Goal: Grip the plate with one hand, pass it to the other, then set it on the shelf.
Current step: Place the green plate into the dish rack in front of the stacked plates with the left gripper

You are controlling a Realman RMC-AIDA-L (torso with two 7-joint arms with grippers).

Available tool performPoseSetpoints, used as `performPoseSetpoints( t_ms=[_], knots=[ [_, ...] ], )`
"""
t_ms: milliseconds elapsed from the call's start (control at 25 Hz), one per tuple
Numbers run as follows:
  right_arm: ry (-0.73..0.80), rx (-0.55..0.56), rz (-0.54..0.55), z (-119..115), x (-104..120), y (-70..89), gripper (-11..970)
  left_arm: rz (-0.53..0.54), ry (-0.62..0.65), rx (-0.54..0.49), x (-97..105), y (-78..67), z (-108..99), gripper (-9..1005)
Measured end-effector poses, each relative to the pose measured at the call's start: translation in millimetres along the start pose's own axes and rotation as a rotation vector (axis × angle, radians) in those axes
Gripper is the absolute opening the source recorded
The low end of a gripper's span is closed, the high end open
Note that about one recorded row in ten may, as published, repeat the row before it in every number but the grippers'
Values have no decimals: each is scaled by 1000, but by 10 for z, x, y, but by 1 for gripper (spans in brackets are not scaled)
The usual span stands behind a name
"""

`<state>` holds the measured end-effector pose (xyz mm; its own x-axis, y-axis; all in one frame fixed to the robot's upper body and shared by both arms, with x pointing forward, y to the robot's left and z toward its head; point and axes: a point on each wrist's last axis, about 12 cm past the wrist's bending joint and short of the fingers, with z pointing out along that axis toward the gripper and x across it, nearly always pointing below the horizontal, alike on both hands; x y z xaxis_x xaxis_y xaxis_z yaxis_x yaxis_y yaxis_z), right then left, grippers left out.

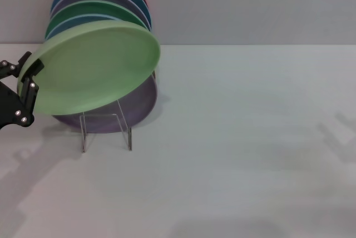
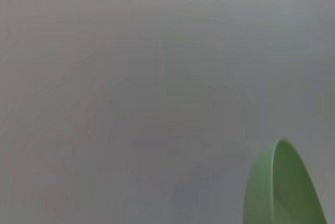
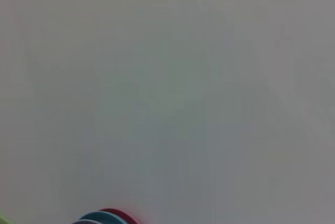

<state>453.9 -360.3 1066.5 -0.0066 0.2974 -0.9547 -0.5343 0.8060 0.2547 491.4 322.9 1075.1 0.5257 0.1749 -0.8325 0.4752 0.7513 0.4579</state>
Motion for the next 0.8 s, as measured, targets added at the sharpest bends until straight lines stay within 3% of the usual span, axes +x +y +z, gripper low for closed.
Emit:
performPoseSetpoints(
  t_ms=[800],
  knots=[
    [-12, -34, 4, -12, -5, 49, 641, 12, 81, 75, 94, 24, 29, 88]
  ],
)
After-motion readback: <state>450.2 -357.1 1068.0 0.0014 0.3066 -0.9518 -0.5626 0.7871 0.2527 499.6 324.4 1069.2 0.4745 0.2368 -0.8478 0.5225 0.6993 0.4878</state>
